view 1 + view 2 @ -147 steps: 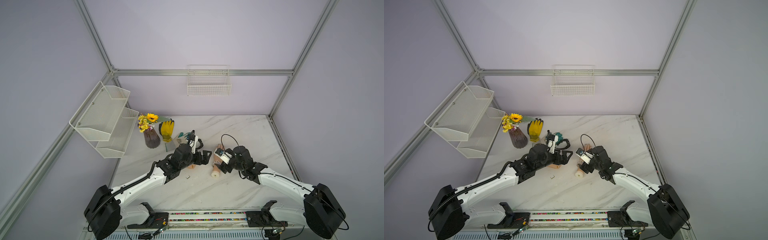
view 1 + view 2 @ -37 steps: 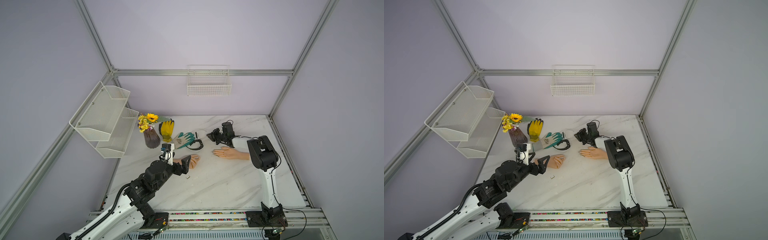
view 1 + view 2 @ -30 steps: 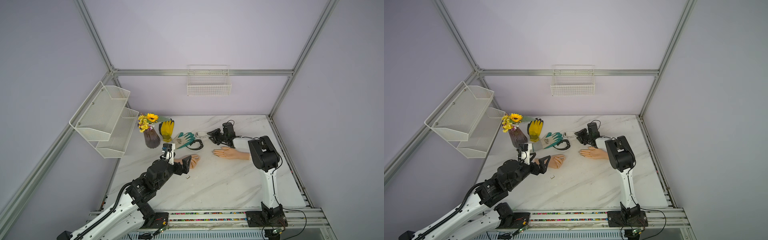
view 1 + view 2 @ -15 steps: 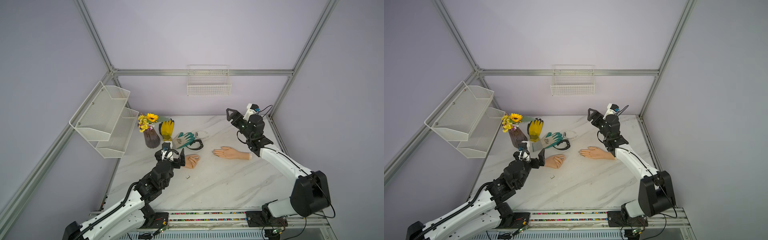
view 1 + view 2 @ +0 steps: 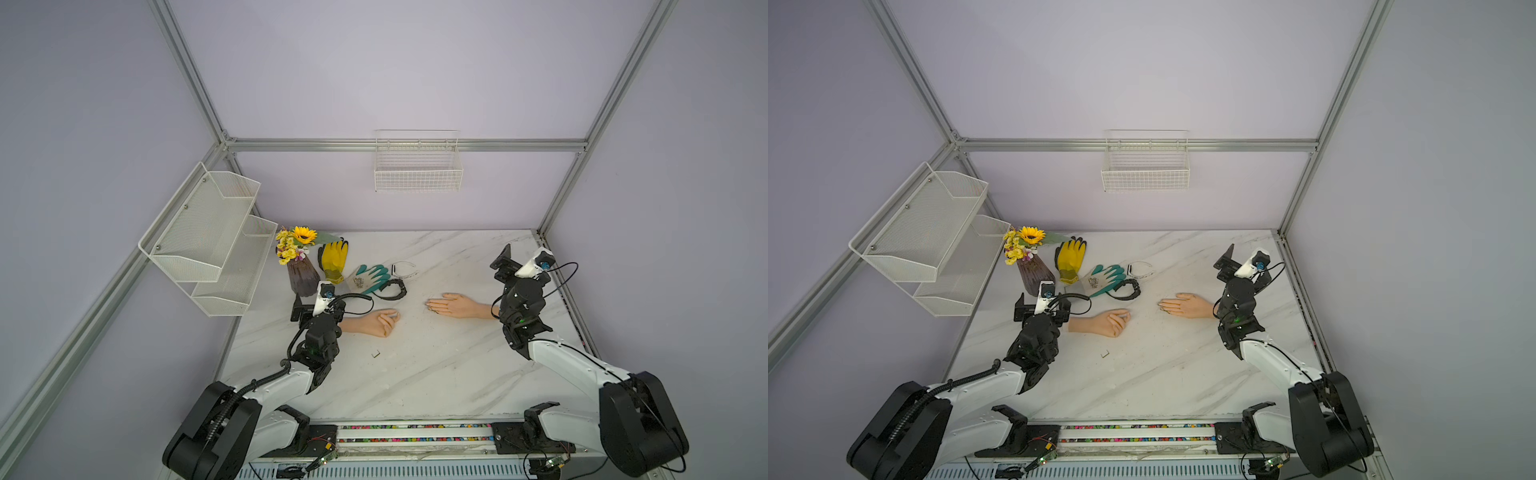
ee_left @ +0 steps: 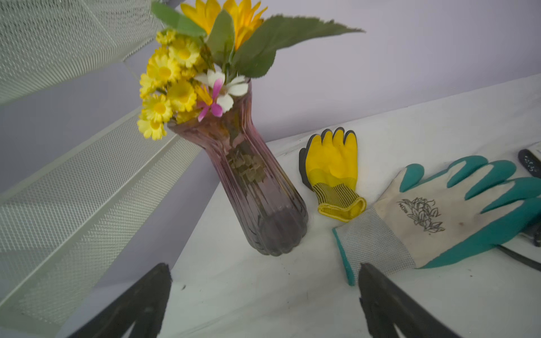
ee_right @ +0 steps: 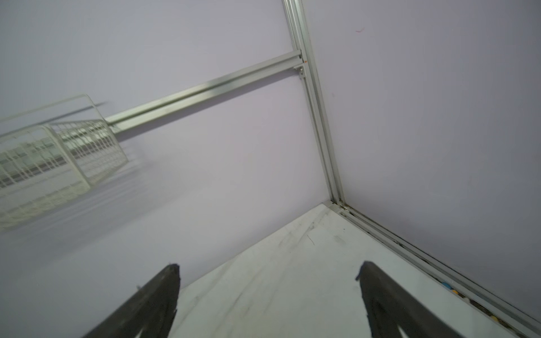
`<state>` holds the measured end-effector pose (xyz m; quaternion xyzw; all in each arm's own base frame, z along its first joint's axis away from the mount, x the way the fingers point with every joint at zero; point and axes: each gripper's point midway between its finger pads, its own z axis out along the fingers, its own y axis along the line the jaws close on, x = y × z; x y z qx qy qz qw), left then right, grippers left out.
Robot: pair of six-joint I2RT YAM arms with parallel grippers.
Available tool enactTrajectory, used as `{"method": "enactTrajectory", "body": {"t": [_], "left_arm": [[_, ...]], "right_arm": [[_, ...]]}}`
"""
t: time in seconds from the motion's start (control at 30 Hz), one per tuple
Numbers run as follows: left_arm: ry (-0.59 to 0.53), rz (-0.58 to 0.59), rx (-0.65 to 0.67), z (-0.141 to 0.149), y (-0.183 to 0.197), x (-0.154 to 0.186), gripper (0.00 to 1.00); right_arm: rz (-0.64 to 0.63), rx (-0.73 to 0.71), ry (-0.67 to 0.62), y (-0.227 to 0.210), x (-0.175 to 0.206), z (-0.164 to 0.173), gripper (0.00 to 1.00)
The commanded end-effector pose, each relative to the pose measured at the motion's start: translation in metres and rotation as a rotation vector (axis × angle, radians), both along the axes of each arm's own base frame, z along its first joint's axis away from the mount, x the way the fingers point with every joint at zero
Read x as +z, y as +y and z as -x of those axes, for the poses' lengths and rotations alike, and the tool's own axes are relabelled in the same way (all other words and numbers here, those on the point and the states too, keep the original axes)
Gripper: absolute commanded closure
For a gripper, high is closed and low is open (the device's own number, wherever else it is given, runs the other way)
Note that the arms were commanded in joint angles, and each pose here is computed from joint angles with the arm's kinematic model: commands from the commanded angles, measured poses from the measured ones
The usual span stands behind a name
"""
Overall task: Take off the watch
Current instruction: Reset both arms
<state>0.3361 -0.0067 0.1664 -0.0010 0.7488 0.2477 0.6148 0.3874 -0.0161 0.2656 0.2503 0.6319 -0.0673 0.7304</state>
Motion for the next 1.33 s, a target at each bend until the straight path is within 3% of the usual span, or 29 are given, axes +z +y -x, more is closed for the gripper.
{"method": "enactTrajectory", "body": {"t": [0.0, 0.13, 0.33, 0.4, 0.53, 0.6, 1.3], "left_arm": [[-0.080, 0.155, -0.048, -0.010, 0.010, -0.001, 0.00], [-0.103, 0.217, -0.093, -0.026, 0.023, -0.009, 0.00], [-0.118, 0.390, -0.111, -0.040, 0.057, -0.042, 0.00], [-0.145, 0.382, -0.136, -0.041, 0.055, -0.037, 0.00], [-0.006, 0.401, -0.123, -0.053, 0.054, -0.052, 0.00], [0.025, 0.387, -0.127, -0.061, 0.054, -0.054, 0.00], [0.019, 0.383, -0.132, -0.061, 0.052, -0.052, 0.00]], "right_arm": [[0.051, -0.100, -0.102, -0.030, 0.007, 0.014, 0.03], [0.080, -0.008, -0.177, -0.038, -0.008, 0.015, 0.03], [0.252, 0.106, -0.321, -0.021, -0.002, 0.033, 0.03], [0.239, 0.136, -0.342, -0.026, -0.010, 0.038, 0.03], [0.225, 0.166, -0.252, -0.027, -0.019, 0.008, 0.03], [0.211, 0.150, -0.249, -0.032, -0.020, 0.009, 0.03], [0.219, 0.142, -0.252, -0.032, -0.019, 0.011, 0.02]]}}
